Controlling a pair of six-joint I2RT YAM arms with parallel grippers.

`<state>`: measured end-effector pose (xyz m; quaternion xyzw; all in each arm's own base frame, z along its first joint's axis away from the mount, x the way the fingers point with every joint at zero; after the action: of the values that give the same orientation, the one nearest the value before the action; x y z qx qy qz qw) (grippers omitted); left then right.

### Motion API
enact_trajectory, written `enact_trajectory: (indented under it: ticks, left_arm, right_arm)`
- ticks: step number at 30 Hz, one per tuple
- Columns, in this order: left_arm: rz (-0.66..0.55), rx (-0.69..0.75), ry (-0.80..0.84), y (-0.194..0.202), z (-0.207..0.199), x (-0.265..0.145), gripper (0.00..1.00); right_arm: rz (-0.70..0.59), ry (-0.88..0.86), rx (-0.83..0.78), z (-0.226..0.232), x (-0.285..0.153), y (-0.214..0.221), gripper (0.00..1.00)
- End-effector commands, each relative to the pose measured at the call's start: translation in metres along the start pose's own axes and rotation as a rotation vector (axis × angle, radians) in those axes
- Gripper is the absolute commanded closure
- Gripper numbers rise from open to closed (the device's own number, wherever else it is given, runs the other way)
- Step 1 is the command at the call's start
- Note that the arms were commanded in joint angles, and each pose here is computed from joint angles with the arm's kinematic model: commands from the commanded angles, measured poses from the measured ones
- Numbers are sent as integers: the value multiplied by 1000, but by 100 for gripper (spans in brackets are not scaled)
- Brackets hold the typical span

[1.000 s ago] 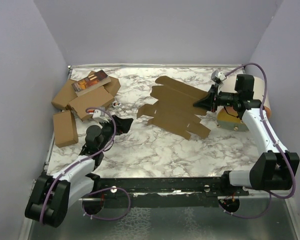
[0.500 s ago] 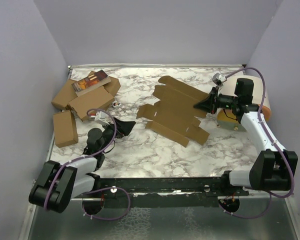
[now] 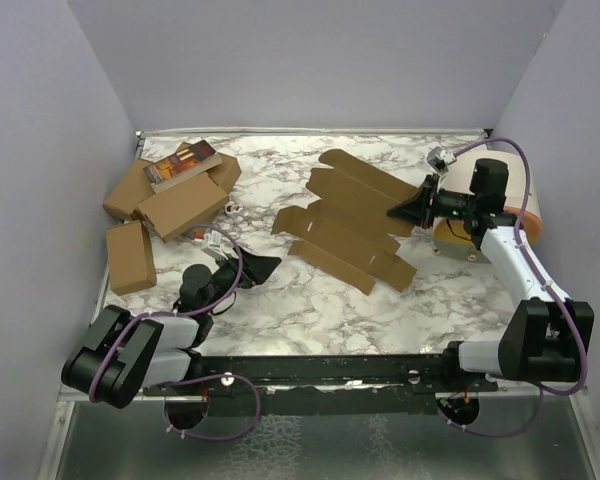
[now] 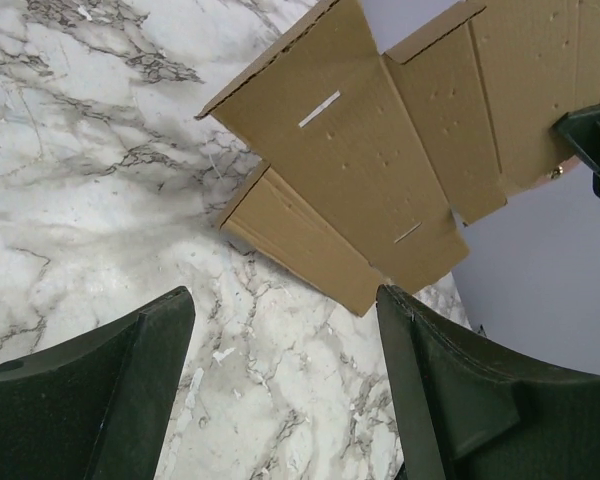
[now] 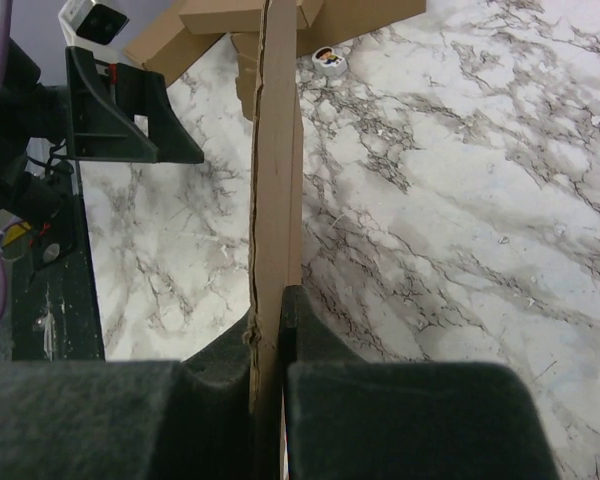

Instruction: Fold the paper box

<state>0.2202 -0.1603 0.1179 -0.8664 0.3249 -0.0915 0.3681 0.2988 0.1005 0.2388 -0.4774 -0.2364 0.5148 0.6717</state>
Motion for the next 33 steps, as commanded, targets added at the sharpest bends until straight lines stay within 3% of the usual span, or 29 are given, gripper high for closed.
enact_trajectory:
  ticks: [1,19,33]
  left_arm:
    - [3,40,5,5,1,-6,24]
    - [21,32,-14,8,9,4,27]
    - [-74,205,-150,-22,12,-2,27]
  right_arm:
    - [-30,-4,-30,4,-3,-8,99]
    - [-8,17,-65,-3,-3,-1,99]
    - [57,72,-232,-3,3,-12,99]
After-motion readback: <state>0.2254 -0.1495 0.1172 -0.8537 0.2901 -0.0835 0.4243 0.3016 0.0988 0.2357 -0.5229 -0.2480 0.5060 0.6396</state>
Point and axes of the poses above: each gripper's point midway between its finger pads, its own x axis out along the fingers, its own z axis along the line the jaws close on, y = z × x, the point moved 5 cm from there along -x, back along the fingers, and after that the axes turned 8 degrees about x, right-handed, at the moved point
